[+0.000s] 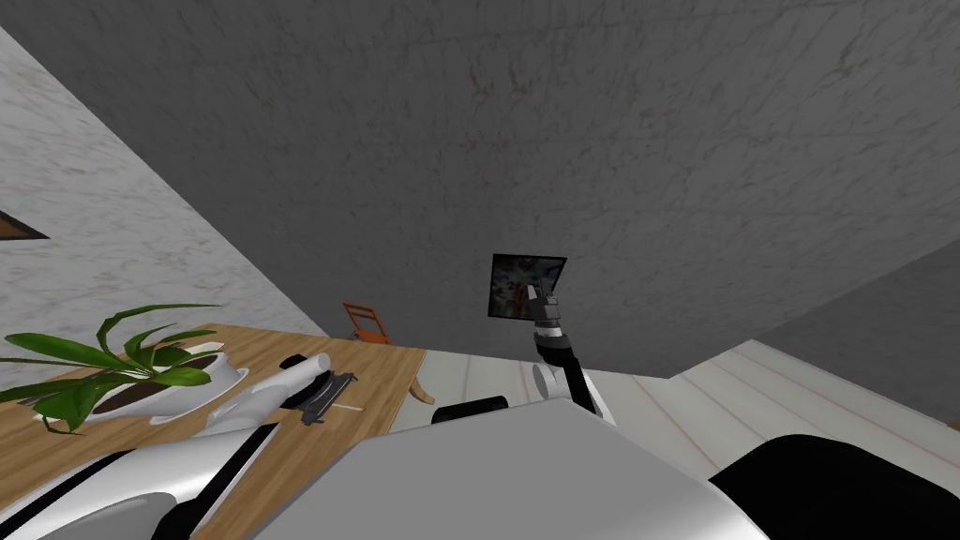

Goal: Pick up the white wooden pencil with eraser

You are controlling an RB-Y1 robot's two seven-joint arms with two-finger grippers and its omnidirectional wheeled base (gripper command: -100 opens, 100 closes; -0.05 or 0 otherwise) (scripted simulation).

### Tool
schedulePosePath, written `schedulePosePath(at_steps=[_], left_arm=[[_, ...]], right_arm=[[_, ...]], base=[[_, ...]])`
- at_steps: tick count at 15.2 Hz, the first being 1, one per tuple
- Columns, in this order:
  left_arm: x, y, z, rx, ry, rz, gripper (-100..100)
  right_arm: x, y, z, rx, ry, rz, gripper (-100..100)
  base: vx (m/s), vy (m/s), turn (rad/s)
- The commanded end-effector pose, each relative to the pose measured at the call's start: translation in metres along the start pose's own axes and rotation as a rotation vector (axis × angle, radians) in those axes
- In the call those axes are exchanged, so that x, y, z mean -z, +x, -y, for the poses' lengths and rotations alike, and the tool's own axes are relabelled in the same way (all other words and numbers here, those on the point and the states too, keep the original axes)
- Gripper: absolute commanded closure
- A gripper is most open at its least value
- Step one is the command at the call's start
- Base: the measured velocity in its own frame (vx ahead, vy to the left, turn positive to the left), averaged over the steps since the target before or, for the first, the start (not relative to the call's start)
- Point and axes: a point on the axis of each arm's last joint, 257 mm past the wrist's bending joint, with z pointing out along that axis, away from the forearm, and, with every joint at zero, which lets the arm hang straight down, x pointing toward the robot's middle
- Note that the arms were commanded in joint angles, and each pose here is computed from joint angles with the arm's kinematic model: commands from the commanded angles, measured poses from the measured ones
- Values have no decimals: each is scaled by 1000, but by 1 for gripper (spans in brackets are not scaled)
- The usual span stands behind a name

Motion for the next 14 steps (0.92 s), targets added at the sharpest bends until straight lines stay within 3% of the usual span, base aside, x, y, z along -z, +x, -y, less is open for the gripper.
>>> schedulePosePath(at_steps=[1,7,8,10,12,13,14], left_arm=[[-6,16,-14,12,-34,-51,-100],[-10,23,-19,16,-46,-69,-100],[-21,35,-19,18,-45,-69,-100],[-21,35,-19,18,-45,-69,-100],[-32,47,-19,21,-42,-69,-100],[-26,41,-19,18,-45,-71,-100],[-27,42,-18,19,-44,-70,100]], right_arm=[[0,0,0,0,0,0,0],[0,0,0,0,0,0,0],[0,0,0,0,0,0,0],[0,0,0,0,0,0,0],[0,0,0,0,0,0,0],[0,0,0,0,0,0,0],[0,0,0,0,0,0,0]], base=[[1,25,-111],[-1,8,-23],[-1,29,-14],[-2,54,-16],[-1,57,-12],[0,37,-13],[0,13,-3]])
